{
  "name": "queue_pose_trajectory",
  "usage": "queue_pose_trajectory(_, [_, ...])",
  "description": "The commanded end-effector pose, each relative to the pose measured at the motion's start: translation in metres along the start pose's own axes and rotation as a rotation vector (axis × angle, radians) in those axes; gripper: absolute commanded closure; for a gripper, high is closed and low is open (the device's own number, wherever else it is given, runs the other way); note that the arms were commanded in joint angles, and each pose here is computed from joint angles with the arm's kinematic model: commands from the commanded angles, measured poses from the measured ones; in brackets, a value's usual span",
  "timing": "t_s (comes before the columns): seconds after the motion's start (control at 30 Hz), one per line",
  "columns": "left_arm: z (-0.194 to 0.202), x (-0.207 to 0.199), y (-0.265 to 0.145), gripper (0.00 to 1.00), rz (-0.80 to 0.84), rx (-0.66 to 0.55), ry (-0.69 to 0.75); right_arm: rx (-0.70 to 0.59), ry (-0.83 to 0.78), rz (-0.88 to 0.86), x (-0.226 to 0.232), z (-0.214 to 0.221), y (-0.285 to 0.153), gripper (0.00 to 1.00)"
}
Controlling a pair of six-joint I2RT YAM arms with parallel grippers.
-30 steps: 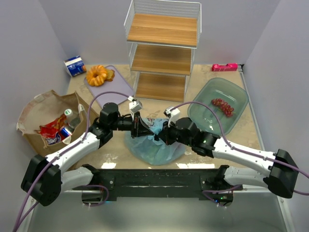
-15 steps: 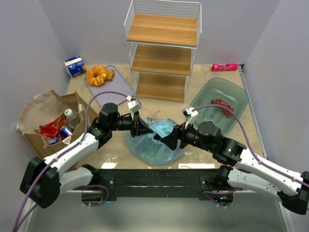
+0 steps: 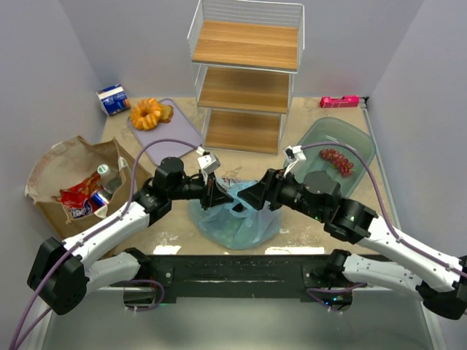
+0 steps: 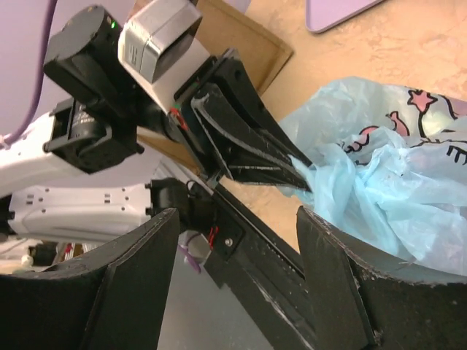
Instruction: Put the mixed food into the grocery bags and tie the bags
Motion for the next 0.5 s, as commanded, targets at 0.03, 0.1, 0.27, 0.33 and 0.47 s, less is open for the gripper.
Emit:
queue_pose_trajectory(0.03, [-0.023,-0.001,-0.003,1.00,-0.024,-0.042,0.086,-0.132,0.014,0.055,0.007,-0.028,0.003,0.32])
queue_pose_trajectory(0.1, [-0.022,-0.001,-0.003,1.00,-0.024,-0.041,0.090,-0.197,0.005,0.089,0.004,-0.040,-0.002,0.32])
queue_pose_trajectory(0.27, [-0.024,-0.001,-0.004,1.00,-0.030,-0.044,0.095,-0.137,0.072,-0.005,0.016,-0.027,0.008,0.32])
queue_pose_trajectory(0.33, [-0.023,-0.001,-0.004,1.00,-0.032,-0.042,0.095,-0.095,0.134,-0.061,0.025,-0.019,0.017,0.34])
queue_pose_trajectory(0.47, [-0.022,-0.001,-0.004,1.00,-0.038,-0.037,0.097,-0.033,0.184,-0.062,0.020,0.001,0.035,0.35])
Point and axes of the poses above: each gripper's point midway between its finger pads, its own y axis out along the fingers, its own x axis along the line the jaws close on, z = x × y, the point moved 3 cm from there along -y, back along the fingers, and after that the axes turned 12 degrees about y, right-handed, at the moved point
